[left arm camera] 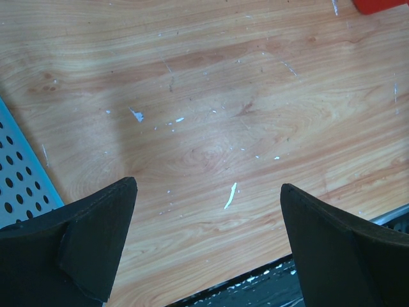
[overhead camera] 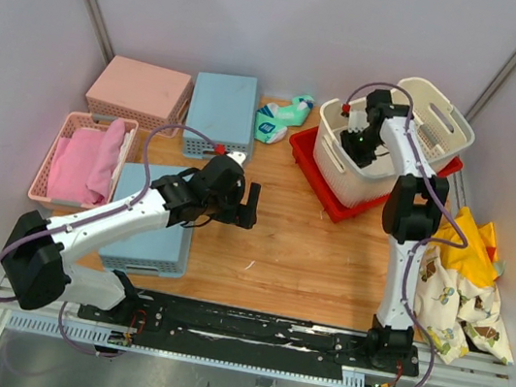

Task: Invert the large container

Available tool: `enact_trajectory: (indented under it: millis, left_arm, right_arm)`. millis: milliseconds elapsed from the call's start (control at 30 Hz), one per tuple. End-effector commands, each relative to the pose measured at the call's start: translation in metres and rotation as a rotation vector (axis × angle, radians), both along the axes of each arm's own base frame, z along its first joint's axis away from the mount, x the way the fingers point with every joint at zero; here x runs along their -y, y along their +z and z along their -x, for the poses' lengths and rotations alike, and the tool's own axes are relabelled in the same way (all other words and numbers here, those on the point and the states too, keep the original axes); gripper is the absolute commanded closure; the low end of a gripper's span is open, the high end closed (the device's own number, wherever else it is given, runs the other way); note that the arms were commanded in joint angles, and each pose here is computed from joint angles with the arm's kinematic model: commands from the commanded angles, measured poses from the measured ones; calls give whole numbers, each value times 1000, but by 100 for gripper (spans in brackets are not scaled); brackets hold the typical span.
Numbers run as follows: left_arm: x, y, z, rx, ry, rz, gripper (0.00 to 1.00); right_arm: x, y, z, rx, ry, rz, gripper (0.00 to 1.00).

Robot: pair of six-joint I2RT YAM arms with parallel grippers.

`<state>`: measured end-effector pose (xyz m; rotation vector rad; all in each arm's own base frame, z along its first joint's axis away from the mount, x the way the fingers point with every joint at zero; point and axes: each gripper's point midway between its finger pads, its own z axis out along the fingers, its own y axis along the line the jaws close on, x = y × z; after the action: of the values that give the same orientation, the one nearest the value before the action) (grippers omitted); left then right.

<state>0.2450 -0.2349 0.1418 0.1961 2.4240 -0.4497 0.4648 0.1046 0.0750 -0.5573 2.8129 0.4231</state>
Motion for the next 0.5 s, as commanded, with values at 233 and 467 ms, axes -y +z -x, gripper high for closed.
enact_trajectory:
  millis: [233,467]
  left_arm:
    - [8,13,-6,17,9,28,1]
    - [10,22,-4,34,5,68,1]
  right_arm:
    - [5,88,1,197,-34,13,100]
    - [6,178,14,395,-90,-34,100]
